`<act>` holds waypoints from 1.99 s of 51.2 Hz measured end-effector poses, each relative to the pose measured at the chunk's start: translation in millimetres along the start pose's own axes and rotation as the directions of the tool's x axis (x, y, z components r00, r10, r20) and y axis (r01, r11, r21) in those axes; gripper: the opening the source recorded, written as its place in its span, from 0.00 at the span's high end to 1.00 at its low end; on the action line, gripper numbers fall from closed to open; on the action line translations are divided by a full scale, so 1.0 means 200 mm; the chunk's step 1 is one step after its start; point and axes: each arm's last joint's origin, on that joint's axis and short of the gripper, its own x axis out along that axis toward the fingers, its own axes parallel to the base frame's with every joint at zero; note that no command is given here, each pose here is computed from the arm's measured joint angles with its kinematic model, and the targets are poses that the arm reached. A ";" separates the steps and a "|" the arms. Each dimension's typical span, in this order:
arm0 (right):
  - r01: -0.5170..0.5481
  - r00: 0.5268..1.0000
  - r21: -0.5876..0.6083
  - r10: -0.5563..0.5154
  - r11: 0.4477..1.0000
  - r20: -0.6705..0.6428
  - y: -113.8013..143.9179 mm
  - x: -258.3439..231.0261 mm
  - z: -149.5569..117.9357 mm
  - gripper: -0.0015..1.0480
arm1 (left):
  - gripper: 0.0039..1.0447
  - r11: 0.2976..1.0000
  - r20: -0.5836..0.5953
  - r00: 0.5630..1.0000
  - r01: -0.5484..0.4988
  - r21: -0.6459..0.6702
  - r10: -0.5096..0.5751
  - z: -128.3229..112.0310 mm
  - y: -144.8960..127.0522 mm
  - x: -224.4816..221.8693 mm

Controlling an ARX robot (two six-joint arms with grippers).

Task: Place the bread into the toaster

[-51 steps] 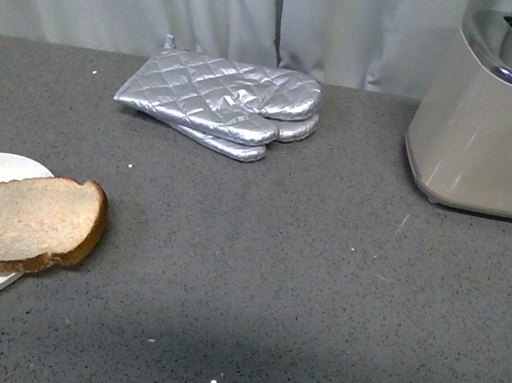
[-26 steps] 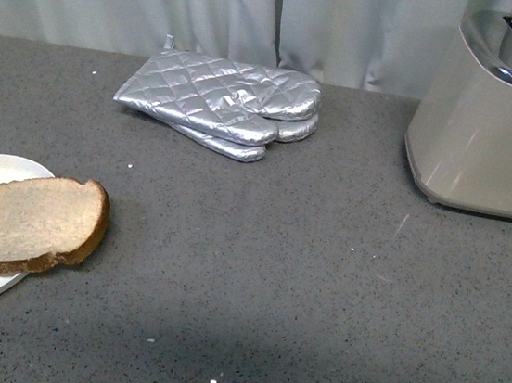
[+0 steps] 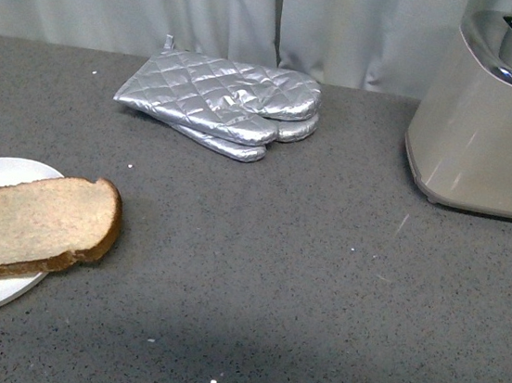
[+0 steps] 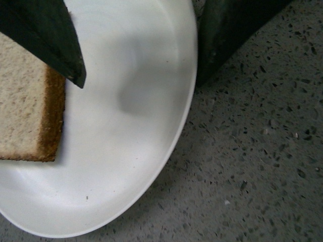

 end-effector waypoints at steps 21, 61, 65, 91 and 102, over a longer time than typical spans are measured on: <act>0.000 1.000 0.000 0.000 1.000 0.000 0.00 0.00 0.00 0.09 | 0.97 0.997 -0.003 0.997 0.078 -0.026 -0.078 -0.06 -0.23 0.01; 0.000 1.000 0.000 0.000 1.000 0.000 0.00 0.00 0.00 0.09 | 0.97 0.973 -0.075 0.973 0.223 0.060 -0.219 -0.11 -1.18 0.42; 0.000 1.000 0.000 0.000 1.000 0.000 0.00 0.00 0.00 0.09 | 0.97 0.962 -0.092 0.963 0.260 0.080 -0.253 -0.15 -1.32 0.45; 0.000 1.000 0.000 0.000 1.000 0.000 0.00 0.00 0.00 0.09 | 0.39 0.972 -0.055 0.970 0.236 -0.014 -0.236 -0.22 -1.30 0.38; 0.000 1.000 0.000 0.000 1.000 0.000 0.00 0.00 0.00 0.09 | 0.06 0.966 0.109 0.976 0.204 -0.161 -0.188 -0.12 -0.76 -0.01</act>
